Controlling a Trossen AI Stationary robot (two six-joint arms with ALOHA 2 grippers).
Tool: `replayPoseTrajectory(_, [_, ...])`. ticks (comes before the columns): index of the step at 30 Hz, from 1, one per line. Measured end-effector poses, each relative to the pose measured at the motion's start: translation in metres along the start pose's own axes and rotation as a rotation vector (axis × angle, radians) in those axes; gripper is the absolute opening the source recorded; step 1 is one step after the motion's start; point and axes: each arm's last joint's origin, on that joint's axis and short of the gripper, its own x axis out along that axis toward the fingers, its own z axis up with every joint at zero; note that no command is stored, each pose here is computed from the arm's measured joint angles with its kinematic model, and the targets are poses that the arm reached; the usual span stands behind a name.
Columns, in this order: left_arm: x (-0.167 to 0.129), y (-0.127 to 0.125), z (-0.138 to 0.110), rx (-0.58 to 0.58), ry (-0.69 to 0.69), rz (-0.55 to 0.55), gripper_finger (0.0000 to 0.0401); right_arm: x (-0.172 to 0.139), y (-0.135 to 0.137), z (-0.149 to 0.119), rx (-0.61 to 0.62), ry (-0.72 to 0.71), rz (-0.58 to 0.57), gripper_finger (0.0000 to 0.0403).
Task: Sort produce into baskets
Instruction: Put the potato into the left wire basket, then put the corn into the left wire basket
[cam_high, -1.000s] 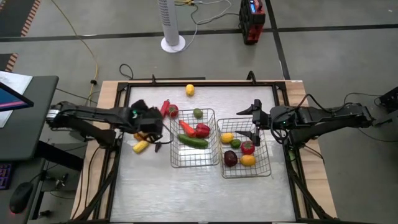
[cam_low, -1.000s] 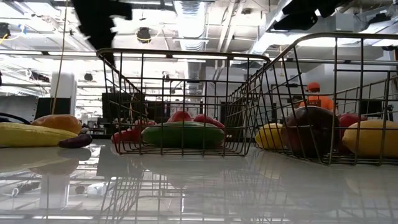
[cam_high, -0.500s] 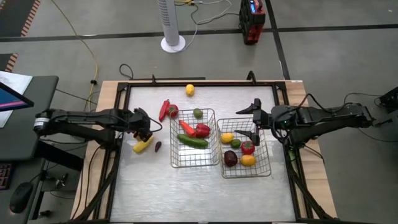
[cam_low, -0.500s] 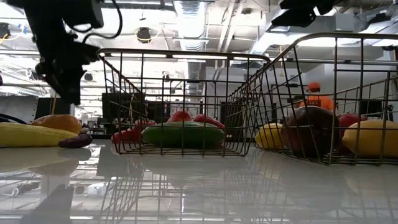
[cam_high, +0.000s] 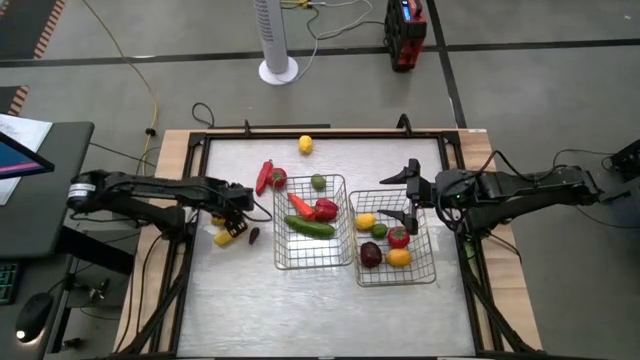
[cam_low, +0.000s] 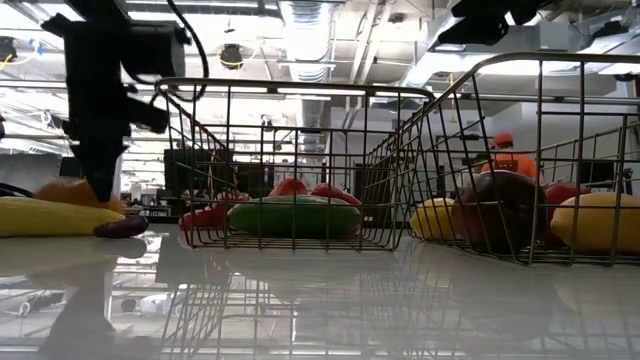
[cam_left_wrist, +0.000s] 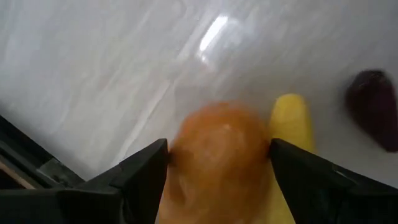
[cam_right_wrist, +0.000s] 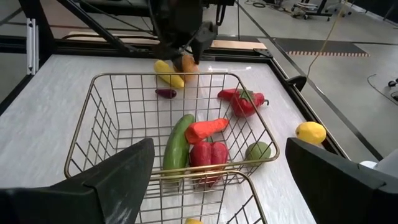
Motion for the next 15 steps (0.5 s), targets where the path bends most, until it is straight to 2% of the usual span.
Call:
replayPoseTrajectory(7, [0.020, -0.007, 0.004, 0.078, 0.129, 0.043, 0.0254, 0.000, 0.000, 0.000, 0.001, 0.000, 0.000, 0.0388])
replayPoseTrajectory(15, [0.016, -0.006, 0.004, 0.077, 0.172, 0.055, 0.0184, 0.000, 0.000, 0.000, 0.000, 0.000, 0.000, 0.0388])
